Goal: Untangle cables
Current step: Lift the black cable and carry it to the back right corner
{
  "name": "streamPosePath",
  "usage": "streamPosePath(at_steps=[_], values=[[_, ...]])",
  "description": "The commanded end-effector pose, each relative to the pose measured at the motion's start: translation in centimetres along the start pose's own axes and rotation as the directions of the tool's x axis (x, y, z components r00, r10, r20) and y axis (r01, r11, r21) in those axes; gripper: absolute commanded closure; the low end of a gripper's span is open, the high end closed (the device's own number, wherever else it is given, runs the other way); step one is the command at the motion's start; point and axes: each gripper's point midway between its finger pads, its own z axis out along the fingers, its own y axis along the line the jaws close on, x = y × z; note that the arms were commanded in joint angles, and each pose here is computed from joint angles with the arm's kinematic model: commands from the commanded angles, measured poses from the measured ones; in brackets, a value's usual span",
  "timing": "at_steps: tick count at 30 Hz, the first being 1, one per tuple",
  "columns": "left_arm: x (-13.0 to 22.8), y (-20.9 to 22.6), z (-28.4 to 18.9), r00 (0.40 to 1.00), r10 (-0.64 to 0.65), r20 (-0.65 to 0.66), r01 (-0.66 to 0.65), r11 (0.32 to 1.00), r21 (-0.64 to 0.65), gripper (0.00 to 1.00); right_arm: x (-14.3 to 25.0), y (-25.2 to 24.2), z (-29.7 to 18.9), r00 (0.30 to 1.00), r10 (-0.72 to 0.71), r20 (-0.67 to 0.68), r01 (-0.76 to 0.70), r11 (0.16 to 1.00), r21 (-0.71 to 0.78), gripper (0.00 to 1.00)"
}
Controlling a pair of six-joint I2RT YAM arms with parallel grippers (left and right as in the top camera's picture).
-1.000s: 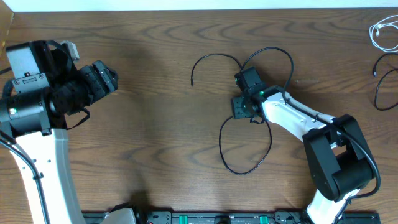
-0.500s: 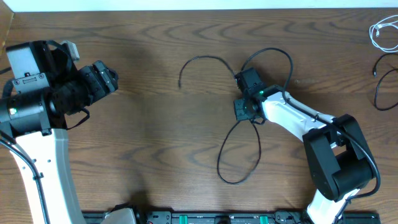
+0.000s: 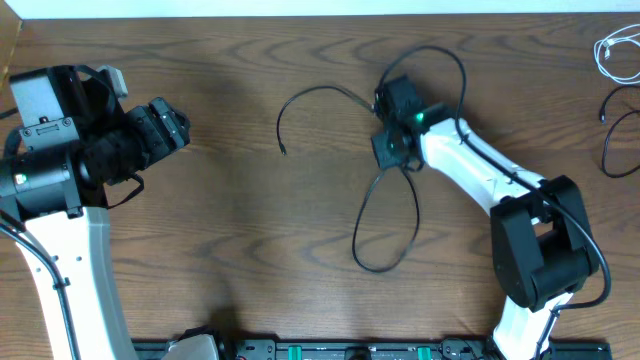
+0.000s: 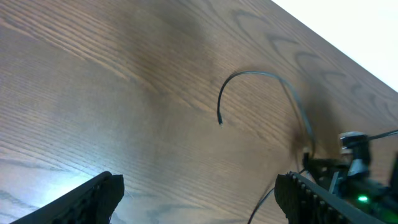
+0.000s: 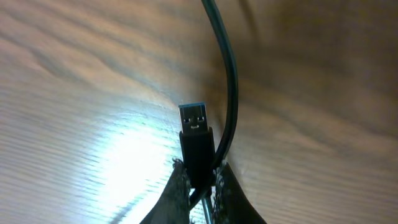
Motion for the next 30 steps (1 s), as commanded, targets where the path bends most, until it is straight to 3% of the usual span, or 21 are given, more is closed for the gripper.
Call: streamPosePath(at_steps=[1,14,22,30], values=[[0.2,0.4,0.4,1.000,0.006,-0.013,-0.006,1.000,-0.017,0.16,-2.6,-0.3,-2.2,0.999,-0.003,0.046,0.003,1.000,0.002,0.99],[0.2,0.4,0.4,1.000,0.006,-0.013,-0.006,1.000,-0.017,0.16,-9.4,-6.3,-12.0,0.983,0.081,0.164,-0.088,0.995,0.037,0.99],[0.2,0.4,0.4,1.000,0.006,-0.013,-0.006,1.000,-0.017,0.16,-12.8,-15.8,-20.6,0.920,0.192,0.343,-0.236,0.967,0.092,0.99],[0.2,0.4,0.4,1.000,0.006,-0.013,-0.006,1.000,-0.017,0.16,-10.8,-27.4,-24.3,0.841,0.328,0.431,-0.441,0.876,0.193,0.99]])
